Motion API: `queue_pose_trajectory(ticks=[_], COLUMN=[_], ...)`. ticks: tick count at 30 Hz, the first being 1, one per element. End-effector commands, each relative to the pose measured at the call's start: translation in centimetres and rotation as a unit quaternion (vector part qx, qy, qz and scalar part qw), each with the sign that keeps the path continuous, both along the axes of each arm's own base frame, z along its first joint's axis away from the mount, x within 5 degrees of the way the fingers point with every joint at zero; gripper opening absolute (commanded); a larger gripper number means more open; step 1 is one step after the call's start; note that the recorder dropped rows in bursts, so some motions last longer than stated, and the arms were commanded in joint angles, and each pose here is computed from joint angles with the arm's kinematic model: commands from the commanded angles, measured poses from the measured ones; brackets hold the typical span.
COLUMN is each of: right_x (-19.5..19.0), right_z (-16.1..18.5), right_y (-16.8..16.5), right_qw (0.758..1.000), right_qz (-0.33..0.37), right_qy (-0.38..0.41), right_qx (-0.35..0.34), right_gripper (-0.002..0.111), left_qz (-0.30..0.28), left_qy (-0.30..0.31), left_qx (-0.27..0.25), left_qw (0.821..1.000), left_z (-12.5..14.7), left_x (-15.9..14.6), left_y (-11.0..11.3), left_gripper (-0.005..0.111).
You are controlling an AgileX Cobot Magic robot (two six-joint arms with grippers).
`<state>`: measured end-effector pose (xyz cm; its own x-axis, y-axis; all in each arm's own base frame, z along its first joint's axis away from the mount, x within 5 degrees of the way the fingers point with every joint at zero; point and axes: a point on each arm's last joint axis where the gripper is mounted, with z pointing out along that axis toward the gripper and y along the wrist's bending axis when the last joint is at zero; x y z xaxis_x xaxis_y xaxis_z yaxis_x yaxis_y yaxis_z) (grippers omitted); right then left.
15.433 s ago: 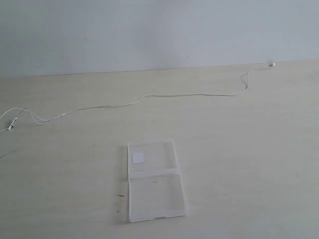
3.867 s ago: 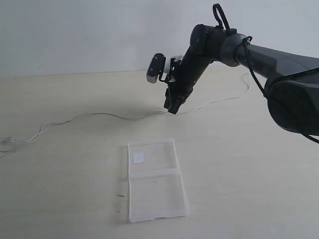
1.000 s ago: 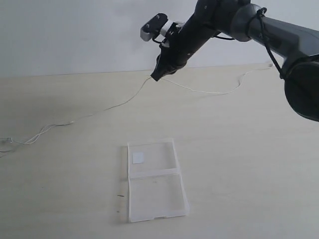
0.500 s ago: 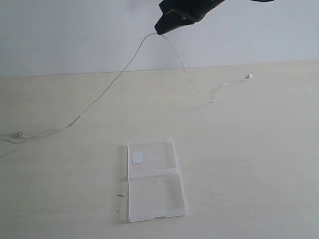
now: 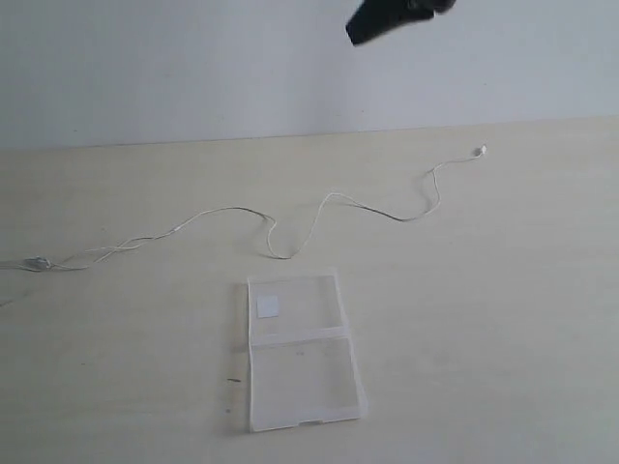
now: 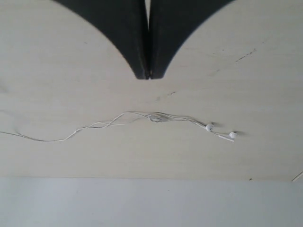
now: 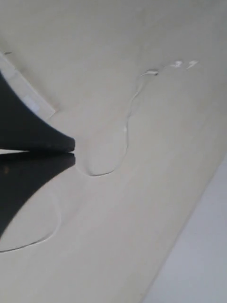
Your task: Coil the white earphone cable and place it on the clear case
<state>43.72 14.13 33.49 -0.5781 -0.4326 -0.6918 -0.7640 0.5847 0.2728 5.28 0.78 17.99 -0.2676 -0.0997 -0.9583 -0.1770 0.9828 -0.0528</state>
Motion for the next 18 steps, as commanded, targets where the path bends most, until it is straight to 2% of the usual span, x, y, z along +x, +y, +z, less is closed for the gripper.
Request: queue_pose_trajectory(ticks=[1, 3, 5, 9, 12, 15, 18], right_x=[1.8, 2.2, 2.3, 1.1, 0.4, 0.1, 0.0], right_z=[-6.8, -9.7, -12.5, -17.8, -20.0, -20.8, -21.0], right_y=[1.3, 2.8, 4.9, 9.0, 10.8, 11.4, 11.9], right_qw=[0.998, 0.997, 0.996, 0.987, 0.981, 0.975, 0.977], right_qz=[0.056, 0.055, 0.05, 0.093, 0.088, 0.073, 0.065], right_qy=[0.003, 0.028, 0.059, 0.085, 0.092, 0.088, 0.086], right_qx=[-0.03, -0.042, -0.048, -0.096, -0.144, -0.188, -0.183], right_gripper=[0.0, 0.001, 0.007, 0.029, 0.045, 0.046, 0.046], left_qz=[-0.003, -0.003, -0.003, -0.003, -0.003, -0.003, -0.003], left_qy=[-0.009, -0.009, -0.009, -0.009, -0.009, -0.009, -0.009], left_qx=[-0.001, -0.001, -0.001, -0.001, -0.001, -0.001, -0.001], left_qw=[1.0, 1.0, 1.0, 1.0, 1.0, 1.0, 1.0], left_z=[0.1, 0.1, 0.1, 0.1, 0.1, 0.1, 0.1], left_x=[0.0, 0.0, 0.0, 0.0, 0.0, 0.0, 0.0], left_y=[0.0, 0.0, 0.0, 0.0, 0.0, 0.0, 0.0], left_gripper=[0.0, 0.0, 0.0, 0.0, 0.0, 0.0, 0.0])
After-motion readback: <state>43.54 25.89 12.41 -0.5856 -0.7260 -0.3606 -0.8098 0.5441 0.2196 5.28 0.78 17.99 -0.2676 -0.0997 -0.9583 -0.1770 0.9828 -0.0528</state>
